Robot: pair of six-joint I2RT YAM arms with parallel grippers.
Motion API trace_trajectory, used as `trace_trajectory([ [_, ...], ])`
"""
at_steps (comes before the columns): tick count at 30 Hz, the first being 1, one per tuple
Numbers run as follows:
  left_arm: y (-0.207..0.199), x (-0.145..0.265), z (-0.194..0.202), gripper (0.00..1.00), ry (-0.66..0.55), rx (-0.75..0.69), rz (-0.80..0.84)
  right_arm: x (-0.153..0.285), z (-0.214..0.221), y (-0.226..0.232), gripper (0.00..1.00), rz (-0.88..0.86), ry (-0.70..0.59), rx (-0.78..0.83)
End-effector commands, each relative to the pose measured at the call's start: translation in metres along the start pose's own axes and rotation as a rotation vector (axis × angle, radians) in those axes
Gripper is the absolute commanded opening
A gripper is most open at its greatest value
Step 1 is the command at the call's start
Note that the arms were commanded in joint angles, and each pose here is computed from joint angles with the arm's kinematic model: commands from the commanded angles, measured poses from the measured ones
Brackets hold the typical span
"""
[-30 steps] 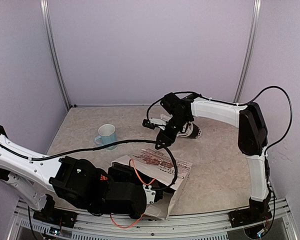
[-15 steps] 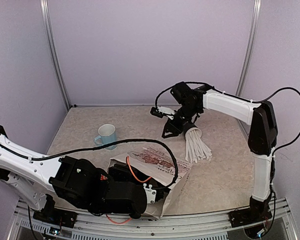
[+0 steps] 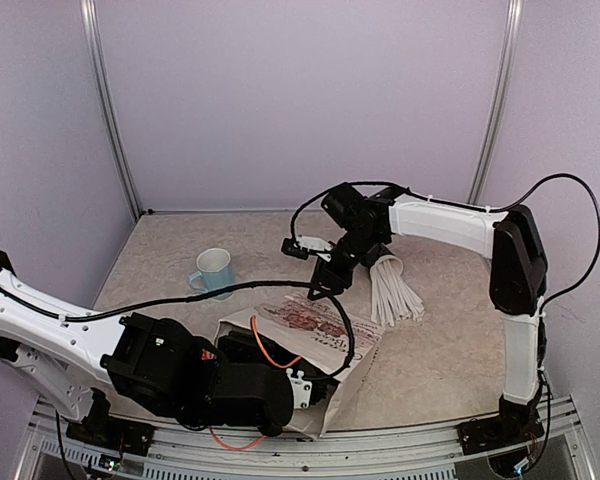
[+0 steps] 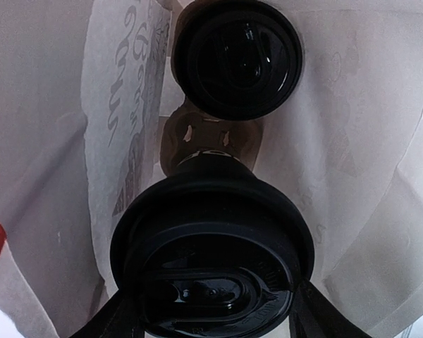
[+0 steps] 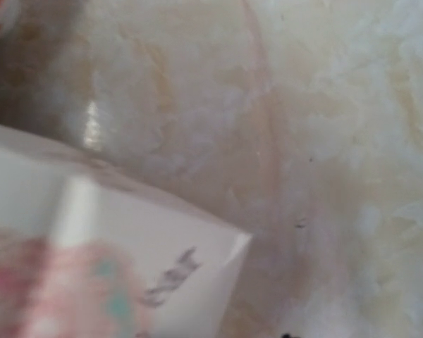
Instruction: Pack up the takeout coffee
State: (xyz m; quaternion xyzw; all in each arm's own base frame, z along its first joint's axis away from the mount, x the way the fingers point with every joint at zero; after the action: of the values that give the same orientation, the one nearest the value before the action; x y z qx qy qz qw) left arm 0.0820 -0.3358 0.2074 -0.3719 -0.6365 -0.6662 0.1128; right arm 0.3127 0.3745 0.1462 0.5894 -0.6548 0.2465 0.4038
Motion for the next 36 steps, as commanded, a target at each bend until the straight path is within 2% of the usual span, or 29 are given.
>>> trace_trajectory([
  [1, 0.001, 0.001, 0.001, 0.56, -0.021, 0.011, 0.007, -0.035, 0.013, -0.013, 0.42, -0.036, 0.037, -0.027],
  [8, -0.014, -0.010, 0.003, 0.56, -0.028, -0.069, 0.013, -0.053, 0.015, -0.010, 0.42, -0.118, 0.037, -0.030],
  [15, -0.008, -0.018, 0.004, 0.55, -0.014, -0.024, 0.056, -0.058, 0.014, -0.003, 0.41, -0.151, 0.038, -0.016],
  [19, -0.002, -0.015, 0.001, 0.55, -0.029, -0.012, 0.047, -0.042, 0.003, 0.006, 0.42, -0.173, -0.002, 0.023],
  [27, 0.004, -0.020, 0.001, 0.55, 0.009, 0.025, 0.041, 0.011, -0.029, 0.003, 0.44, -0.083, -0.097, 0.092],
  [31, 0.003, -0.024, 0.003, 0.54, 0.011, 0.029, 0.048, 0.000, -0.030, -0.013, 0.45, -0.063, -0.091, 0.067],
  [36, 0.005, -0.027, 0.007, 0.54, 0.021, 0.013, 0.028, -0.035, -0.011, -0.035, 0.44, -0.044, -0.019, 0.008],
])
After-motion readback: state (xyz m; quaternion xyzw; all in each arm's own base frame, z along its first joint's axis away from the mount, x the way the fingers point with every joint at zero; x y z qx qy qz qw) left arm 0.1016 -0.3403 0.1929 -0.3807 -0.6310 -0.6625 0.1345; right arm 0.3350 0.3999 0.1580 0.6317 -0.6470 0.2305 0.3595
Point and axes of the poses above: each gripper's point midway between its finger pads, its own x axis back along the fingers, its own y axis along the line the jaws close on, z = x × y, the point moved 2 cm from there along x, back along the fingers, and after that the axes turned 2 degrees about -x, right-handed, at the moved point
